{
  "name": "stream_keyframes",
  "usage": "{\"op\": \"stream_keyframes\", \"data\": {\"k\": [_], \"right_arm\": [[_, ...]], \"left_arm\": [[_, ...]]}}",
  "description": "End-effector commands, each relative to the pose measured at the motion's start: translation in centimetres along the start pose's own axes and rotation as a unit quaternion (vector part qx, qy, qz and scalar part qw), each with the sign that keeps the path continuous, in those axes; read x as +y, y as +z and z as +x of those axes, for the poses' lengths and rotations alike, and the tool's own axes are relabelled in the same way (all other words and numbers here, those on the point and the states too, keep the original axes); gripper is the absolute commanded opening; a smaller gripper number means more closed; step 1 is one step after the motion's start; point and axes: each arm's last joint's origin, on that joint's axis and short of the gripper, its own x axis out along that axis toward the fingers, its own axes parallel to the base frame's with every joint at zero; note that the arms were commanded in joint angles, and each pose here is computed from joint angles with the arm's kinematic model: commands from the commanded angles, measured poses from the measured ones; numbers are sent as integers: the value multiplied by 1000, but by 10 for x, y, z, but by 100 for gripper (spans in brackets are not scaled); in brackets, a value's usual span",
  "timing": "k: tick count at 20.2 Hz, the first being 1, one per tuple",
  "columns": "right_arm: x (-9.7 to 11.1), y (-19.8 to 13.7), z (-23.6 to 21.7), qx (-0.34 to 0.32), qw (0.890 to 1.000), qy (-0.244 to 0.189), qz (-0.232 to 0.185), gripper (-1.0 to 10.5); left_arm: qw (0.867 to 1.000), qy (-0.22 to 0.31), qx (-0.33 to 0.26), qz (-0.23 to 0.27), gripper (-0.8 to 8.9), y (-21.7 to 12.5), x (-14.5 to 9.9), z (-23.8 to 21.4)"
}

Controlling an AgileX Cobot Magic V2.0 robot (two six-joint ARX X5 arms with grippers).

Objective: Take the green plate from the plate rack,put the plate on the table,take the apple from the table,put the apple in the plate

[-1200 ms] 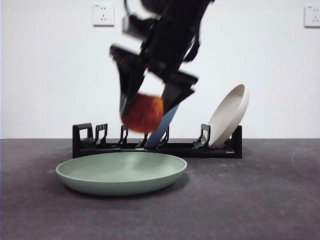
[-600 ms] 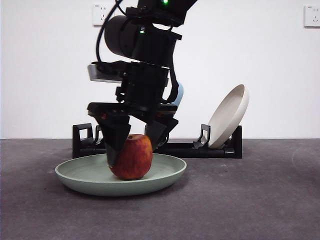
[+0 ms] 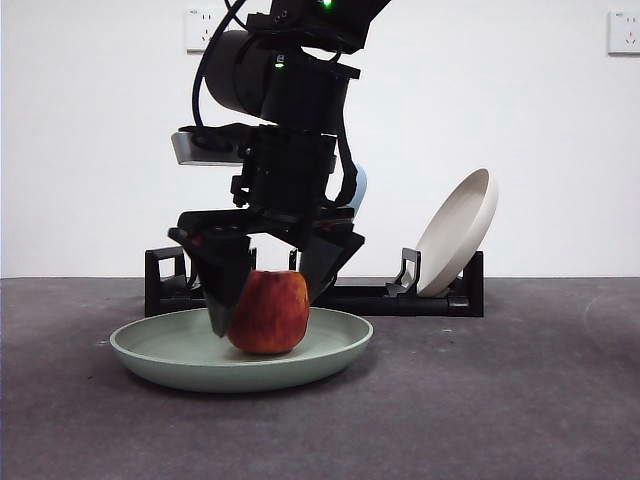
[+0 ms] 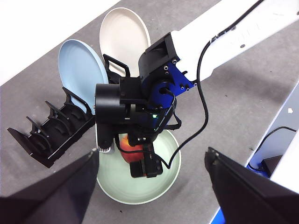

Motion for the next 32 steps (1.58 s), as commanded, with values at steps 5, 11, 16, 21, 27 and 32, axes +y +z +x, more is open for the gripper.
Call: {"op": "stream_keyframes", "data": {"k": [5, 11, 16, 21, 27, 32], "right_arm": [[0, 3, -26, -19, 1000, -3, 2, 668], [-3, -16, -142, -80, 996, 6, 28, 661], [0, -76, -251, -117, 986, 105, 58, 656], [4, -138, -307, -103, 985, 120, 74, 531], [6, -168, -338, -159, 973, 137, 94, 257], [7, -179, -348, -179, 970, 137, 94, -11]], "left_arm": [[1000, 0, -3, -2, 381, 0, 0, -1], [1000, 0, -2, -2, 381, 0, 0, -1], [1000, -2, 6, 1, 381, -1, 0, -1], [999, -26, 35, 4, 377, -7, -1, -2], [997, -52, 55, 7, 370, -11, -3, -2], [997, -53, 59, 6, -9, -12, -3, -2]]}}
